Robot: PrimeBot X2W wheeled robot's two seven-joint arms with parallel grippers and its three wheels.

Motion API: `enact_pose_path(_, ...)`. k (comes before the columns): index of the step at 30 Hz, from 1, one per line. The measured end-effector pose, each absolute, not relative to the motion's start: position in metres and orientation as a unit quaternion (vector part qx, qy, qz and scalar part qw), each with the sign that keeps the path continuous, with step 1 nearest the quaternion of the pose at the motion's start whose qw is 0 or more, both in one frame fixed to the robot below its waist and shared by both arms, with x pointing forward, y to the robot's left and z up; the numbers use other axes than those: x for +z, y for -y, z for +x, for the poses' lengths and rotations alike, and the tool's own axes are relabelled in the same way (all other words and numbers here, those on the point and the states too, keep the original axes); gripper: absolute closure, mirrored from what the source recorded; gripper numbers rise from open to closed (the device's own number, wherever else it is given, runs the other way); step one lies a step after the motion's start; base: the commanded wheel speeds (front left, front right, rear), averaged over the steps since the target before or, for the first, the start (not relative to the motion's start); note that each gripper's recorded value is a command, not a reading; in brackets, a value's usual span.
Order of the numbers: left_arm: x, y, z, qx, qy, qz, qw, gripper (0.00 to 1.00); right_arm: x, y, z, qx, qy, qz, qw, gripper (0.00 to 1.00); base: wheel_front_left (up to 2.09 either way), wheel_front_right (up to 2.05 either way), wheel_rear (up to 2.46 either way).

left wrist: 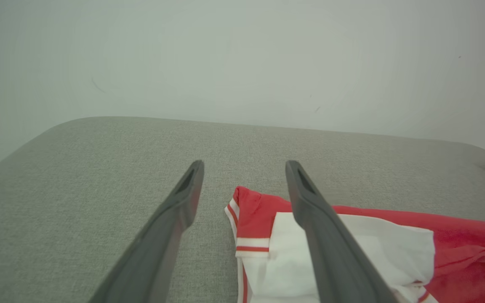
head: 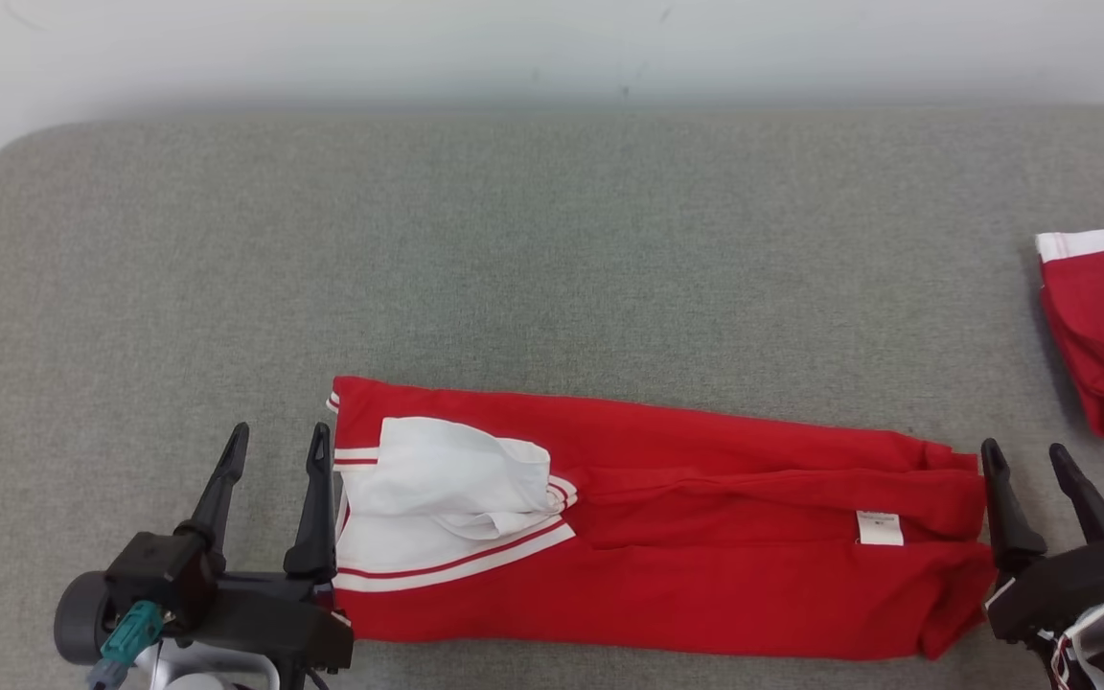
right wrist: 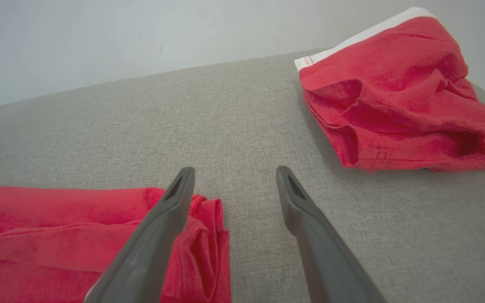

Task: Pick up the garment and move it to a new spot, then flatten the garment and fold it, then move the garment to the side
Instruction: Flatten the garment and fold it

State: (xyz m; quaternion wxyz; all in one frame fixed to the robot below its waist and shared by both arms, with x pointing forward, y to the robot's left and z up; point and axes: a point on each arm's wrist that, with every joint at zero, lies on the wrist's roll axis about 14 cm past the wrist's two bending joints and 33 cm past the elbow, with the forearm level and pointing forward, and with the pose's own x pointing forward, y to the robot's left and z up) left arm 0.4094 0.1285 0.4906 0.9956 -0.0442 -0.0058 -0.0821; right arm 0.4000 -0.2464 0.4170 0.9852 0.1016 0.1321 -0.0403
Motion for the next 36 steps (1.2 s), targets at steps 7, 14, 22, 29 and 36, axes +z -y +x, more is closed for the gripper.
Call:
enact_pose_path(7,0.481,-0.129,0.416,-0.080,-0.006,-0.046,0.996,0.00,0.385,0.230,0.406,-0.020,-0.177,0.112,0.978,0.00,0.00,0.00,0.00)
enact_pose_path(14,0.480,-0.129,0.419,-0.077,-0.005,-0.049,0.996,0.00,0.366,0.210,0.385,-0.002,-0.205,0.138,0.969,0.00,0.00,0.00,0.00)
enact_pose_path(22,0.476,-0.122,0.423,-0.088,-0.009,-0.051,0.995,0.00,0.363,0.206,0.377,-0.007,-0.209,0.158,0.965,0.00,0.00,0.00,0.00)
enact_pose_path(29,0.478,-0.121,0.423,-0.087,-0.006,-0.052,0.995,0.00,0.363,0.202,0.378,-0.013,-0.197,0.180,0.964,1.00,0.00,0.00,0.00)
enact_pose_path(36,0.483,-0.127,0.421,-0.078,0.002,-0.049,0.996,0.00,0.375,0.220,0.379,-0.040,-0.161,0.182,0.969,1.00,0.00,0.00,0.00)
